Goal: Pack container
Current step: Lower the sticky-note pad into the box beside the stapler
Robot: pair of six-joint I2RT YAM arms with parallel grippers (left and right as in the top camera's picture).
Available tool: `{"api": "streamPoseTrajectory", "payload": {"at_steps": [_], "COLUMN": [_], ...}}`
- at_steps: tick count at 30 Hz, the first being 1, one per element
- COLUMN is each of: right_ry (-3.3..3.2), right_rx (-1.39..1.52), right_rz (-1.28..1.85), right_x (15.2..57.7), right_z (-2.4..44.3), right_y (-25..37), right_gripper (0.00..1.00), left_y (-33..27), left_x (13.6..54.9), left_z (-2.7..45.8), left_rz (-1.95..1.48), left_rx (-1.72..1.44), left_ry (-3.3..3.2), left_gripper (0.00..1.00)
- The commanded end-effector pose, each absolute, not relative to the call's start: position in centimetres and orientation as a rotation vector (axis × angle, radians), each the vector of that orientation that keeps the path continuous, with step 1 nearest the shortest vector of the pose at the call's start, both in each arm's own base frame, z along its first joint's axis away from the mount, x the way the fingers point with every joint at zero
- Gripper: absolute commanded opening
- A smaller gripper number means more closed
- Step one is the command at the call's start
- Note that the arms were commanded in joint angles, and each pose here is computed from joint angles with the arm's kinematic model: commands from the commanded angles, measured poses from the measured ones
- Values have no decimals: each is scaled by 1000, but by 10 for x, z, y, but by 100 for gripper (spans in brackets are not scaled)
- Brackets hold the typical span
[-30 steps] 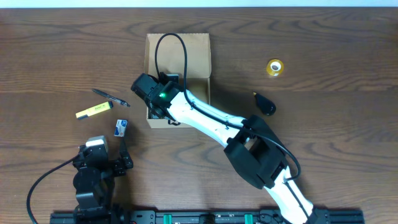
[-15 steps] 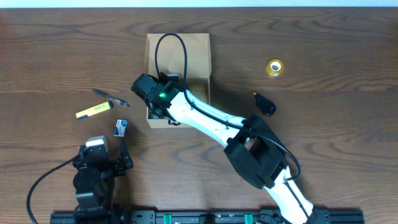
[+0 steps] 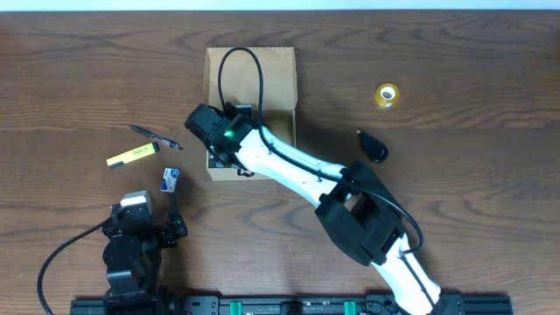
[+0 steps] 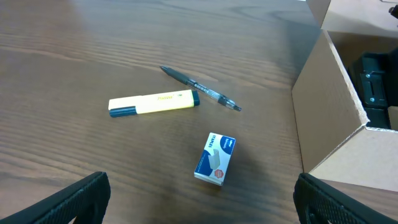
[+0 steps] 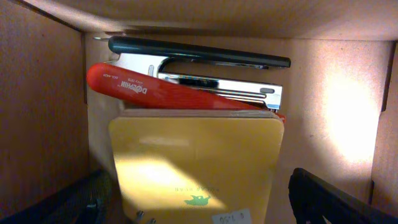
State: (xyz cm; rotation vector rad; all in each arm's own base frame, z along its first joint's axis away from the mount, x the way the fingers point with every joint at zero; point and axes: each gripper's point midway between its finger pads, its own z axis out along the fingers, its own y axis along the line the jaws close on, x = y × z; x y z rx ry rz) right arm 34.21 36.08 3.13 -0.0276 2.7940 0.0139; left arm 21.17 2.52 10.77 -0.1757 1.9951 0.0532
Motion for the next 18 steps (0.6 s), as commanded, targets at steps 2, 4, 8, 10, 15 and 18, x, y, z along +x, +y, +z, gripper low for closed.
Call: {"api": "streamPoseTrajectory", "payload": {"at_steps": [2,4,8,10,15,18], "right_ry": [2784,2784,2781,2779,2768,2751], "right_rx": [-18,-18,-93,-127,-153,-158], "right_rz": [-13,-12,-23,-28,-19,-2], "right_x": [346,346,346,346,347,349], "right_z": [31,31,32,32,39,49], "right_y": [355,355,356,356,357,358], "right_gripper": [92,91,78,65,61,68], "left_y": [27,27,27,27,27,27], "left_x": [211,211,211,211,211,211], "left_z": [101,101,101,101,101,101], "left_rz": [65,66,65,66,66,66], "left_rx": [-181,-181,-181,-181,-181,-181], "left_ry": [2005,2005,2005,2005,2005,2005], "left_gripper": [95,95,95,95,95,95]}}
